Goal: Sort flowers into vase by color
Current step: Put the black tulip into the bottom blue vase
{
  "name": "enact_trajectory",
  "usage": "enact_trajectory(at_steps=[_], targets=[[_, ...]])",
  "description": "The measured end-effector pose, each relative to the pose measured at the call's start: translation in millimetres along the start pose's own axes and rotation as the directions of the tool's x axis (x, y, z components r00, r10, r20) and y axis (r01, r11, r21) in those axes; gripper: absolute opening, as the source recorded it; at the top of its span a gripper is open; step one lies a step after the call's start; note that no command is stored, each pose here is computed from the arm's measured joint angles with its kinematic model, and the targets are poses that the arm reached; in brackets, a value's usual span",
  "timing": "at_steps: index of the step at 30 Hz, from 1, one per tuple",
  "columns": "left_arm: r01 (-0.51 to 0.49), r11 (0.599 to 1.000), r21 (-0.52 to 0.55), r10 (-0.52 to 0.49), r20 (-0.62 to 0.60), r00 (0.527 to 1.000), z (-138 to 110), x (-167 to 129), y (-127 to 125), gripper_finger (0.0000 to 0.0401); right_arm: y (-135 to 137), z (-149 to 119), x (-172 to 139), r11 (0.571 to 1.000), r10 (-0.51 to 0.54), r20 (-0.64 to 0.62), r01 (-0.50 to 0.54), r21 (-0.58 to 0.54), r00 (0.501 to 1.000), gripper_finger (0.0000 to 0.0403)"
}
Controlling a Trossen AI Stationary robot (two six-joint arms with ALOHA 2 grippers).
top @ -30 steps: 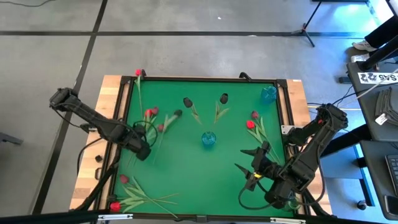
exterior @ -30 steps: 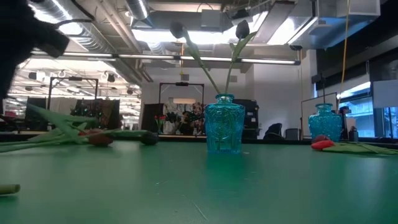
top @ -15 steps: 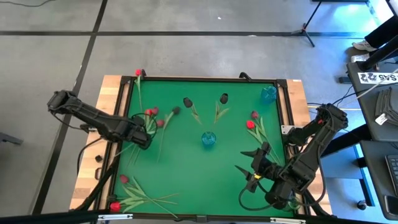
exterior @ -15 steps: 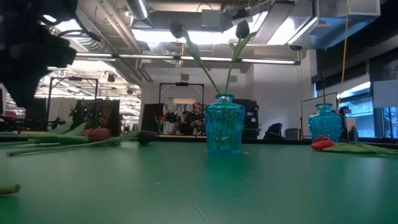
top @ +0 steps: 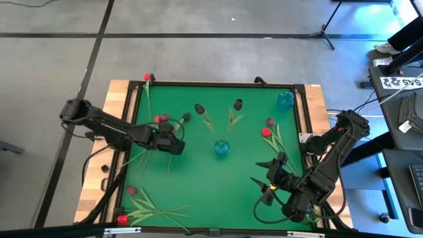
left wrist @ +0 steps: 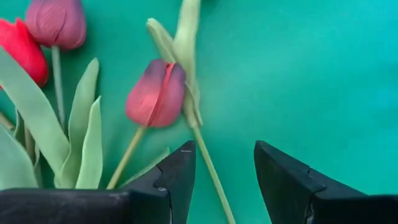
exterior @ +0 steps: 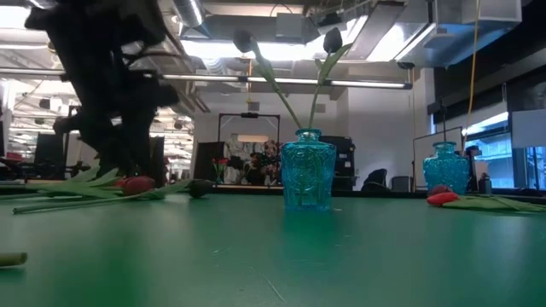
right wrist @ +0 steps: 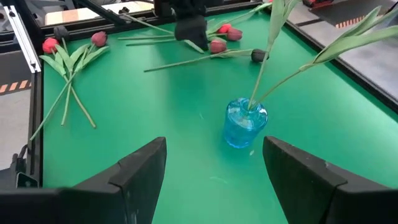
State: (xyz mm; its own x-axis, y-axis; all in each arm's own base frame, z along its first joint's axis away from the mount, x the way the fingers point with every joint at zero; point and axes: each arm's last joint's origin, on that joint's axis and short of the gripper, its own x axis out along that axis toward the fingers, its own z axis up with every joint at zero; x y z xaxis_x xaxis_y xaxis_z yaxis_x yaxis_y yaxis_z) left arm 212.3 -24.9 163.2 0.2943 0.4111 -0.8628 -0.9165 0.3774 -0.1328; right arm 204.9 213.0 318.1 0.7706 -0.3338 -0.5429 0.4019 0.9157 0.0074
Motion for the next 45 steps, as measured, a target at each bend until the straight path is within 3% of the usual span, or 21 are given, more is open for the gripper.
enact_trajectory(at_steps=[12, 16, 20, 25, 30, 34, 40, 45], targets=[[-0.122, 0.988, -0.097, 0.121, -0.008, 0.993, -1, 40, -5, 0.0158, 0, 0, 0, 1.0, 0.004, -0.008, -0.004, 0.007, 1.0, 0.0269], [-0.152, 0.981, -0.122, 0.155, 0.016, 0.988, 10, 53, -3, 0.0158, 0, 0, 0, 1.0, 0.004, -0.008, -0.004, 0.007, 1.0, 0.0269], [-0.169, 0.974, -0.15, 0.188, 0.122, 0.975, 27, 61, 1, 0.0158, 0, 0, 0, 1.0, 0.004, -0.009, -0.004, 0.006, 1.0, 0.0269], [-0.183, 0.969, -0.168, 0.2, 0.093, 0.975, 42, 74, 7, 0.0158, 0, 0, 0, 1.0, 0.003, -0.009, -0.003, 0.0, 1.0, 0.0269], [-0.183, 0.976, -0.121, 0.193, 0.083, 0.978, 41, 77, 5, 0.0157, 0, -1, 0, 1.0, 0.007, -0.018, -0.007, 0.001, 1.0, 0.0269], [-0.172, 0.981, -0.095, 0.181, 0.102, 0.978, 38, 76, 2, 0.0126, 0, -1, 0, 1.0, 0.007, -0.016, -0.007, 0.001, 1.0, 0.0269], [-0.16, 0.985, -0.059, 0.167, 0.142, 0.976, 31, 70, -3, 0.0017, 0, 0, 0, 1.0, 0.009, -0.015, -0.009, 0.004, 1.0, 0.0269], [-0.045, 0.999, 0.026, 0.04, 0.176, 0.984, 17, 31, -11, 0.001, 4, -6, -9, 0.999, 0.038, -0.011, -0.038, -0.031, 0.999, 0.0269]])
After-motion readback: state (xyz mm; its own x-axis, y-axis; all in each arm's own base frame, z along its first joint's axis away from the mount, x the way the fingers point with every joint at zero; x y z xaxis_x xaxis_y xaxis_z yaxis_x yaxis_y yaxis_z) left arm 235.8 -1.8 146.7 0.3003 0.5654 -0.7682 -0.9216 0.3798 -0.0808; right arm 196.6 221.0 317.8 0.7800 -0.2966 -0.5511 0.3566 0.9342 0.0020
